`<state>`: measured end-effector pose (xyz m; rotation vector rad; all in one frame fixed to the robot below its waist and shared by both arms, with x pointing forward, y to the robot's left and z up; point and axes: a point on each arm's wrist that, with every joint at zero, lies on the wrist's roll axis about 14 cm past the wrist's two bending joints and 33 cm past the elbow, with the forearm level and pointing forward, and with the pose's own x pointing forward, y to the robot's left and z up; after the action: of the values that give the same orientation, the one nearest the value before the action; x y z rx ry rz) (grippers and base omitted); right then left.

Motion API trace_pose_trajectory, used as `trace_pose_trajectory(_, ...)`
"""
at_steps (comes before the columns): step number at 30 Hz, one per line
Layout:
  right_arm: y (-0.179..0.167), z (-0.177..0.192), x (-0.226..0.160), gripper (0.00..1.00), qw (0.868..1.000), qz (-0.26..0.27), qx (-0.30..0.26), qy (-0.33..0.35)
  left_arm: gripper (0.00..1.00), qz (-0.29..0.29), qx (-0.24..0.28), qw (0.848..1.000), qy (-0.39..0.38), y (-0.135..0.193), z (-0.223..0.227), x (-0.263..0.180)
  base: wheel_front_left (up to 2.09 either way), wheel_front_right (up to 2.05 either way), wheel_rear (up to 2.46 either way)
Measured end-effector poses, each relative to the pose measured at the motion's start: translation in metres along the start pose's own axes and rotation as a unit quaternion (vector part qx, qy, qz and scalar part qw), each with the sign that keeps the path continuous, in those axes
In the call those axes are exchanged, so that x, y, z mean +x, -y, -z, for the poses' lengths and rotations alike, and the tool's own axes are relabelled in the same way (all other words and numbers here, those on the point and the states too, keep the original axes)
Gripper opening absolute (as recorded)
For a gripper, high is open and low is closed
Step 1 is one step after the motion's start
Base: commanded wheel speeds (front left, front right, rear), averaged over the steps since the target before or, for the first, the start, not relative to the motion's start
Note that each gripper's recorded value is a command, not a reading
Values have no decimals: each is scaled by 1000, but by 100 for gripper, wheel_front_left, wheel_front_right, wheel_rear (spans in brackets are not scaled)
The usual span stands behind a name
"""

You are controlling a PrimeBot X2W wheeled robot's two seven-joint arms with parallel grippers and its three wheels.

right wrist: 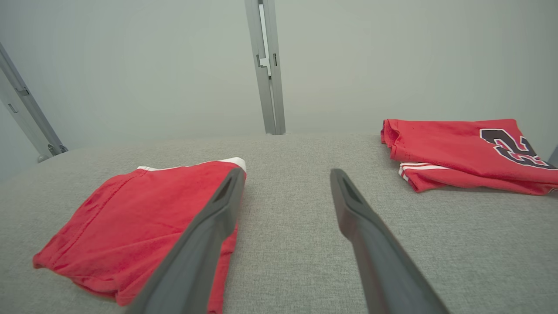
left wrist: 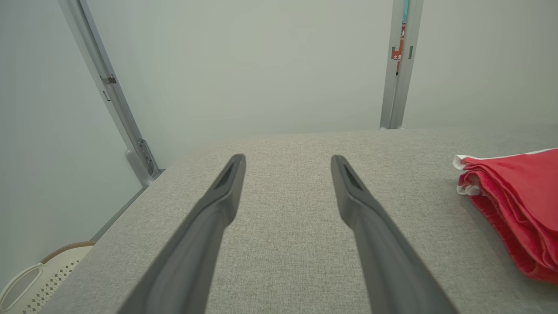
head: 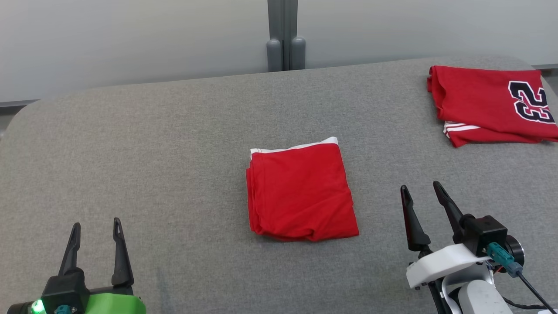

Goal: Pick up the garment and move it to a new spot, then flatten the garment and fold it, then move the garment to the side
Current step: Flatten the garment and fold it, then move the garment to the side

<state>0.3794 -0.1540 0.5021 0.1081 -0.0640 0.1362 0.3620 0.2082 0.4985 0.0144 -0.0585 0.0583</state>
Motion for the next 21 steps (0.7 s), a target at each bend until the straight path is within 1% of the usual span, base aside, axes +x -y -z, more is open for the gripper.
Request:
trace_pose_trajectory(14, -6, 4, 1, 100, 1000, -8, 4, -5, 100, -5, 1, 1000, -3, -4, 2, -2, 0, 0, 0)
trace_pose_trajectory(21, -26, -9, 27, 100, 999, -45, -5, 13, 100, -4, 0, 1000, -9, -3, 6, 0, 0, 0, 0)
